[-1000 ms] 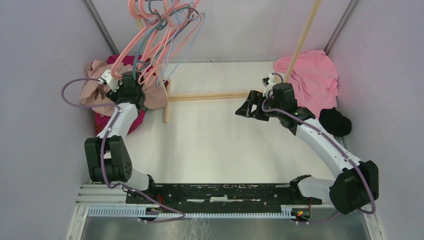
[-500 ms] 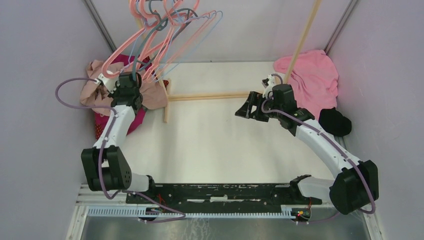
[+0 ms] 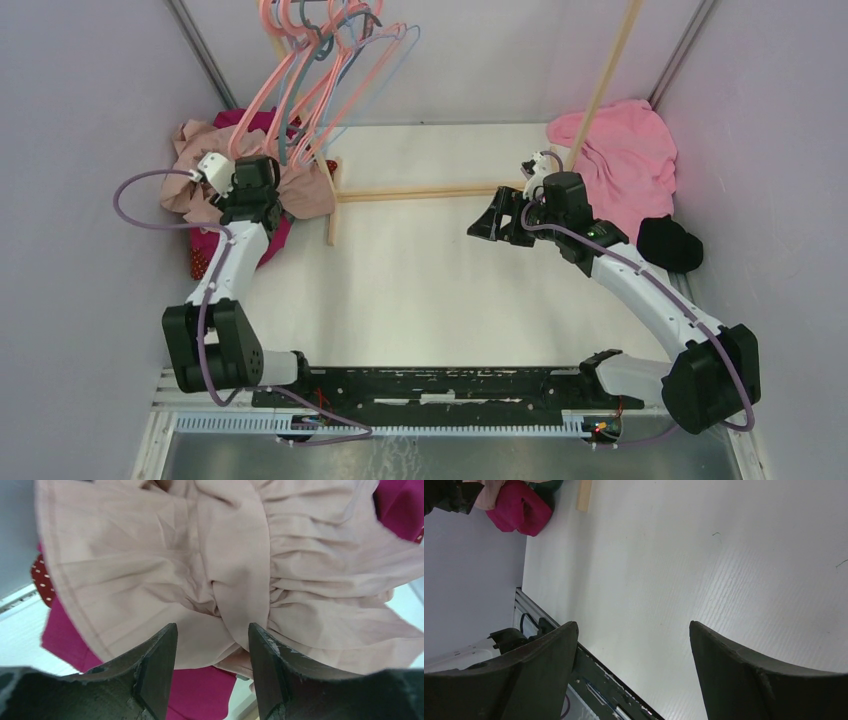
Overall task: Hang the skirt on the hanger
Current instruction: Pick up the skirt from the bin, then place the skirt at the center of the board, then adjust the skirt at the center of the board.
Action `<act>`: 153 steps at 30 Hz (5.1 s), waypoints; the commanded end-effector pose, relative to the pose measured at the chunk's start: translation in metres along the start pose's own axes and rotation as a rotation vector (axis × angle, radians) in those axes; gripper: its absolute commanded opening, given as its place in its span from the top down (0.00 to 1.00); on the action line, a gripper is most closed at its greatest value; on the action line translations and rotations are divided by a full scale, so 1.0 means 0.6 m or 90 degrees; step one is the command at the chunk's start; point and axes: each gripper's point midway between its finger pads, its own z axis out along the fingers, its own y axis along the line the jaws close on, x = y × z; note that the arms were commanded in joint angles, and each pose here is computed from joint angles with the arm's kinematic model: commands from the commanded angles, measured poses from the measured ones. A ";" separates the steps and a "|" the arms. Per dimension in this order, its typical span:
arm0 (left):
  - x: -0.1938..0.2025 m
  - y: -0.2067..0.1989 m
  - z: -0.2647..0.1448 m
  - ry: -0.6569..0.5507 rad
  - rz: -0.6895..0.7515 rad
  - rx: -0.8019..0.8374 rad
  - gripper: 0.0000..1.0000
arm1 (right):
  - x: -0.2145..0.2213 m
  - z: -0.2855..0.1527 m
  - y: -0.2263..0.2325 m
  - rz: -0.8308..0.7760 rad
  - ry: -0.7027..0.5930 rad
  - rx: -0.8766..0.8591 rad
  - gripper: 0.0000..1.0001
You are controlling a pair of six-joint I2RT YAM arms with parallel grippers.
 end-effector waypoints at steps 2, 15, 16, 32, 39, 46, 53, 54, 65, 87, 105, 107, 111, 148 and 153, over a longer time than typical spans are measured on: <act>-0.003 -0.052 0.026 0.003 -0.053 0.063 0.39 | -0.011 -0.004 0.016 -0.020 -0.023 -0.024 0.12; -0.030 -0.069 0.050 -0.055 -0.049 0.068 0.35 | -0.009 0.015 0.011 -0.023 -0.006 -0.030 0.12; -0.031 -0.072 0.048 -0.059 -0.049 0.079 0.34 | -0.008 0.017 0.009 -0.021 -0.004 -0.029 0.12; -0.035 -0.074 0.067 -0.073 -0.038 0.054 0.70 | -0.001 0.021 0.006 -0.023 0.004 -0.030 0.12; -0.057 -0.049 0.036 -0.072 -0.038 0.029 0.97 | 0.007 0.016 0.007 -0.015 0.002 -0.037 0.12; -0.033 0.013 -0.036 -0.026 -0.038 0.036 0.97 | 0.012 0.007 0.017 -0.012 -0.005 -0.050 0.12; 0.013 0.065 -0.125 0.029 -0.039 0.117 0.97 | 0.006 -0.006 0.033 -0.017 -0.015 -0.062 0.12; 0.017 0.070 -0.138 0.034 -0.039 0.132 0.97 | 0.005 -0.008 0.036 -0.018 -0.017 -0.063 0.12; 0.057 0.059 -0.275 0.160 -0.061 0.324 0.97 | -0.020 -0.041 0.061 -0.048 -0.039 -0.053 0.12; 0.190 -0.076 -0.444 0.386 0.213 0.569 0.97 | -0.088 -0.009 0.080 -0.087 -0.018 -0.016 0.12; 0.447 -0.273 -0.698 0.353 0.476 0.761 0.95 | -0.081 -0.067 -0.077 -0.068 0.006 0.212 0.12; 0.459 -0.296 -0.706 0.336 0.474 0.788 0.91 | -0.075 -0.070 -0.089 -0.065 0.008 0.228 0.11; 0.452 -0.303 -0.690 0.295 0.501 0.768 0.73 | -0.058 -0.067 -0.110 -0.057 0.024 0.246 0.11; 0.423 -0.053 -0.414 0.243 0.506 0.379 0.97 | 0.103 -0.035 -0.037 -0.228 0.165 0.197 0.13; 0.319 -0.118 -0.487 0.234 0.462 0.468 0.97 | 0.090 -0.050 -0.024 -0.233 0.143 0.192 0.13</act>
